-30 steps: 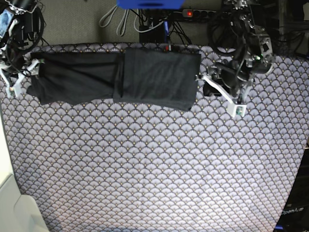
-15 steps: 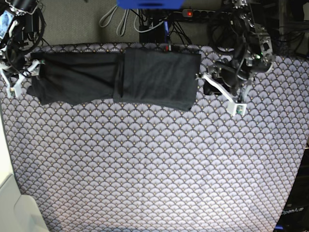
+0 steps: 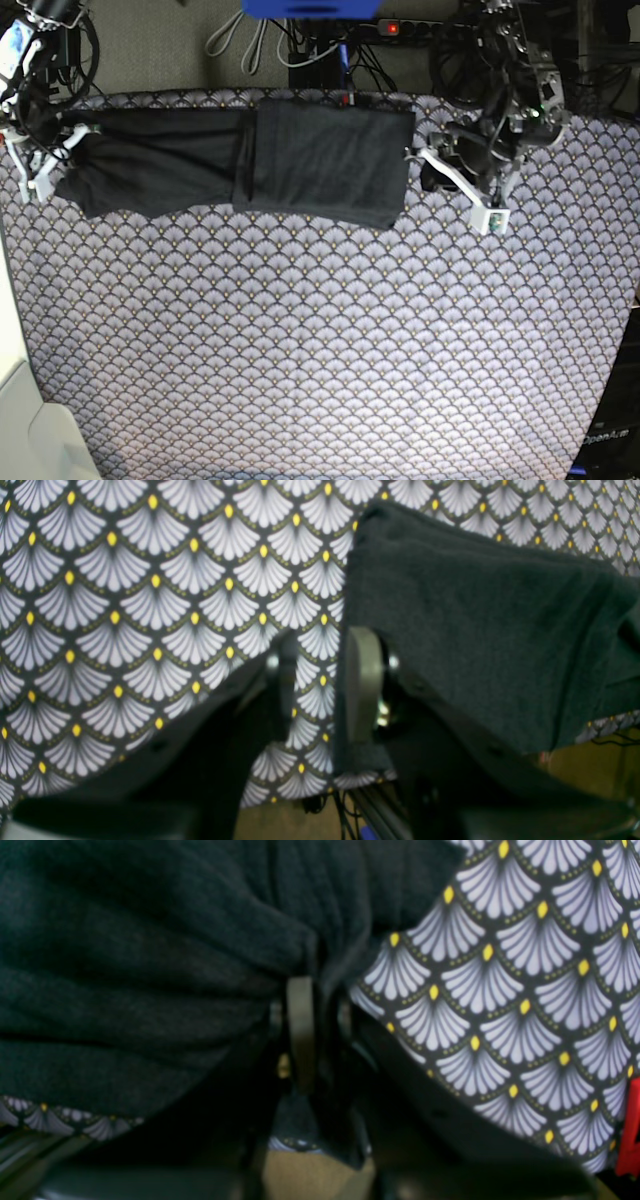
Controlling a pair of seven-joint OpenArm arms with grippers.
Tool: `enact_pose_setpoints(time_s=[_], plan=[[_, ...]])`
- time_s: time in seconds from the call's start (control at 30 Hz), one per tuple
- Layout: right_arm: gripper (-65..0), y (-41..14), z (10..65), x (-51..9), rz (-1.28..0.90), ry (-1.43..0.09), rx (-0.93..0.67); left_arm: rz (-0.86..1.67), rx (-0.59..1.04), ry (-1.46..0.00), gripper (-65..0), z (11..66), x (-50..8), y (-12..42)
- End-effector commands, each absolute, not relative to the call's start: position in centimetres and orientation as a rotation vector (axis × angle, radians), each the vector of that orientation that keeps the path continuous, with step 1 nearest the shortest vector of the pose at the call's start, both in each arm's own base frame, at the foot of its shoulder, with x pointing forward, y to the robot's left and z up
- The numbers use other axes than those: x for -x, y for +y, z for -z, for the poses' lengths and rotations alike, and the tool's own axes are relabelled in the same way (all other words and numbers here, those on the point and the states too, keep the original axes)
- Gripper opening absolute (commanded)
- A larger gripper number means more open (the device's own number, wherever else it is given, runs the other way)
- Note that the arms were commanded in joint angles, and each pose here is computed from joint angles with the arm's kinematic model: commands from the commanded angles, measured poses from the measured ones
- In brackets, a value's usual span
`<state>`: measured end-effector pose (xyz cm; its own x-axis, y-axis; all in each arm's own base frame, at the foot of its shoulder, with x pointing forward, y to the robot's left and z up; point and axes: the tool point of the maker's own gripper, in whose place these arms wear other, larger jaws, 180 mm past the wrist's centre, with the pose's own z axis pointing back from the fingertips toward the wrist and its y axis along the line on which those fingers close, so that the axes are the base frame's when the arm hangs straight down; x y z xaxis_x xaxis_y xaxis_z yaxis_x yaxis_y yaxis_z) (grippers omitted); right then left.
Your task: Fold the T-shirt properly
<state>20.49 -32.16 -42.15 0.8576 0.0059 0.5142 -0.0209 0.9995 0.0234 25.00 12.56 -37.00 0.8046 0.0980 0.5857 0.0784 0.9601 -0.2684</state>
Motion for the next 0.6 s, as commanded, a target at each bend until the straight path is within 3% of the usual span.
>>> enact_pose_setpoints(time_s=[0.0, 0.57], plan=[[-64.8, -33.3, 41.8, -20.0, -0.028, -0.513, 0.022, -0.004, 0.294, -0.686, -47.8, 35.7, -25.5, 12.5], [-65.0, -31.6, 37.3, -21.6, -0.152, -0.619, 0.097, -0.042, 0.207, -0.726, -47.8, 34.5, -25.1, 16.4]])
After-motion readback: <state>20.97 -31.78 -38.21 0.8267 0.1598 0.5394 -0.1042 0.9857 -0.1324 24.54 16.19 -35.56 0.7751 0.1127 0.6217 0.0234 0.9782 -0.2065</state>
